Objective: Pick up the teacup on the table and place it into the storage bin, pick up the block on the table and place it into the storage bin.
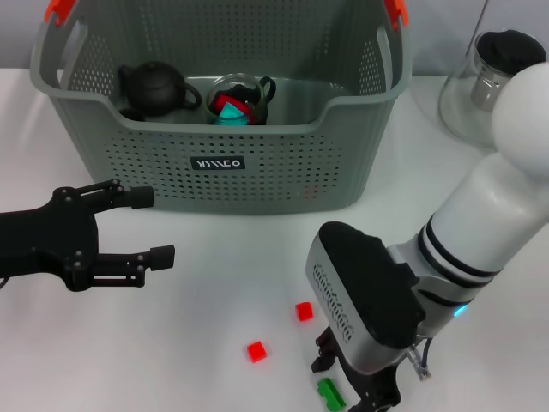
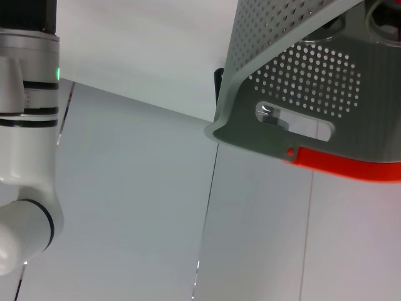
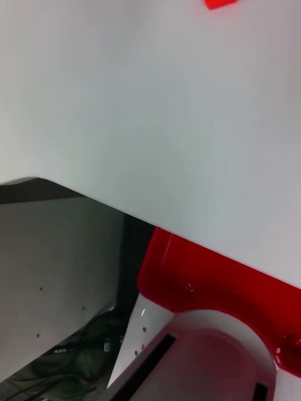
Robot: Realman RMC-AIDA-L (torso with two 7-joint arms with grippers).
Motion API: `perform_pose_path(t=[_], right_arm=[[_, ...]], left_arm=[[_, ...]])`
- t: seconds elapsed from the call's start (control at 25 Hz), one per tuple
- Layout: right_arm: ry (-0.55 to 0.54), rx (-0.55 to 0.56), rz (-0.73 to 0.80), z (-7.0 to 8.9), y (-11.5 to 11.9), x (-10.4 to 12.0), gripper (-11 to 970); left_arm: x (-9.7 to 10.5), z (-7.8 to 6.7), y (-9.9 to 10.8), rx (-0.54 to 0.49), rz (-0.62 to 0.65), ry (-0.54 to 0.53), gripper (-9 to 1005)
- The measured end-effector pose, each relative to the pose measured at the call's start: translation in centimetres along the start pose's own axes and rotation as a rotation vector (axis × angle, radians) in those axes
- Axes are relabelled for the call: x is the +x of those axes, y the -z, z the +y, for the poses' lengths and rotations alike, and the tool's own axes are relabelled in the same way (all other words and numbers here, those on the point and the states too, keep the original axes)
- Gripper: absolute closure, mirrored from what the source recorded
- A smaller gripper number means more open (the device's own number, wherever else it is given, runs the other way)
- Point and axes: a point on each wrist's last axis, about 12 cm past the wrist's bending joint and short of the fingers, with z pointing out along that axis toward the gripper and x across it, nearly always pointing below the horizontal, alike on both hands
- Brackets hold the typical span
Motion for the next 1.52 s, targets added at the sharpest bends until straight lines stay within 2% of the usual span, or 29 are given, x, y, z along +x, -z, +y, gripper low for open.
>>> perform_pose_path(t=[0.08, 0.28, 0.6, 0.72, 0.8, 0.96, 1.08, 1.24, 1.36, 1.52], right_arm=[[-0.002, 0.005, 0.010, 0.0, -0.2, -0.1, 123], [-0.003, 0.012, 0.018, 0.0, -0.4, -0.2, 352], [0.008, 0.026, 0.005, 0.0, 0.4, -0.4, 517], [-0.009, 0.035, -0.014, -0.2, 1.2, -0.3, 512], [-0.044, 0.061, -0.057, -0.8, 2.9, 0.0, 509], [-0.117, 0.146, -0.200, -1.5, 8.6, 0.9, 503], [-0.147, 0.255, -0.333, -1.9, 13.0, 1.1, 498], [-0.164, 0.424, -0.542, -2.9, 17.3, 0.6, 492], [-0.211, 0.544, -0.661, -4.6, 18.3, 0.2, 487], [-0.309, 0.672, -0.721, -7.5, 18.0, -0.1, 481]], left_arm=[[0.0, 0.0, 0.0, -0.001, 0.001, -0.001, 79], [0.0, 0.1, 0.1, -0.003, 0.002, -0.002, 79], [0.0, 0.0, 0.2, -0.004, 0.003, -0.001, 79], [0.0, 0.0, 0.3, 0.000, 0.004, 0.000, 79], [0.0, 0.0, 0.3, 0.001, 0.005, -0.002, 79], [0.0, -0.1, 0.5, 0.002, 0.006, -0.004, 79], [0.0, -0.1, 0.6, 0.003, 0.003, -0.008, 79], [-0.2, -0.1, 0.4, 0.009, 0.002, -0.022, 80], [-0.6, 0.1, 0.0, 0.024, 0.004, -0.040, 80], [-1.2, 0.4, -0.4, 0.043, 0.008, -0.061, 80]])
